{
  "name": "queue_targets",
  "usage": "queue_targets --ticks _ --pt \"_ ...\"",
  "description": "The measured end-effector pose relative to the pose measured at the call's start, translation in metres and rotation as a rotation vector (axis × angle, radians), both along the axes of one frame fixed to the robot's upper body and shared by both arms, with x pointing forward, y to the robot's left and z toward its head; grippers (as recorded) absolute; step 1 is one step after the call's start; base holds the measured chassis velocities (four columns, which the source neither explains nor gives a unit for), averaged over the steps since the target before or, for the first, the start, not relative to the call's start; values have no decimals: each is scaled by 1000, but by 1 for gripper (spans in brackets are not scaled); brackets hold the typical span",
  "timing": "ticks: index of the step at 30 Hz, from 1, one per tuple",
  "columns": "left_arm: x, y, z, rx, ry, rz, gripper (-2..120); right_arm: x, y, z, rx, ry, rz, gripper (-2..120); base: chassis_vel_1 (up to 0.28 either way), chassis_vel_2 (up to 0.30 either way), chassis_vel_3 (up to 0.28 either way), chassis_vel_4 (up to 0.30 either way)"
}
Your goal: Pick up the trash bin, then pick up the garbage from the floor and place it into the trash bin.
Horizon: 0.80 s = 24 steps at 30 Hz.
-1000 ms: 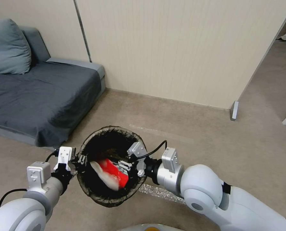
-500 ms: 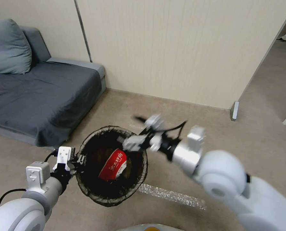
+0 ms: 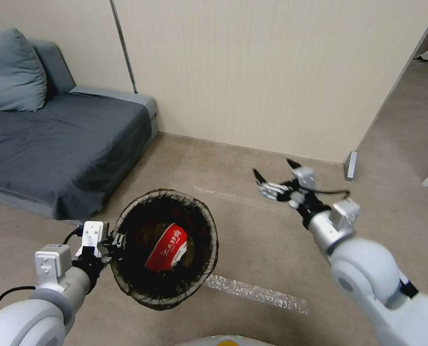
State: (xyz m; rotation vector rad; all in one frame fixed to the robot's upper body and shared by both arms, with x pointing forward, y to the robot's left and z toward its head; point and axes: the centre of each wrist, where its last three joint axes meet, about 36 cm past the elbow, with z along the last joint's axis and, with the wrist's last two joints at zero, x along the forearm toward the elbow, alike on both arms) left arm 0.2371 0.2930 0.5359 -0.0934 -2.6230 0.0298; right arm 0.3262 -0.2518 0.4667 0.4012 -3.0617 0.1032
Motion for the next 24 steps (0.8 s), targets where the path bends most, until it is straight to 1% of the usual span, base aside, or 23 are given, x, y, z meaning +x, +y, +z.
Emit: queue_targets --ticks 3,4,6,9,14,24 --pt "0 0 0 0 0 2 1 -7 -7 -8 -12 -4 -28 100 0 0 0 0" --pt "0 0 0 0 0 3 1 -15 -14 -18 -21 -8 -61 100 0 0 0 0" --pt "0 1 0 1 -1 5 1 -23 -21 -28 -20 -5 -88 100 0 0 0 0" --pt "0 1 0 0 -2 1 1 -27 -24 -32 -12 2 -103 100 0 0 0 0" --pt "1 1 1 2 -7 -17 1 -23 -26 -29 11 -4 -109 100 0 0 0 0" --pt "-2 1 -1 14 5 -10 1 -20 -25 -28 32 13 -110 100 3 3 5 5"
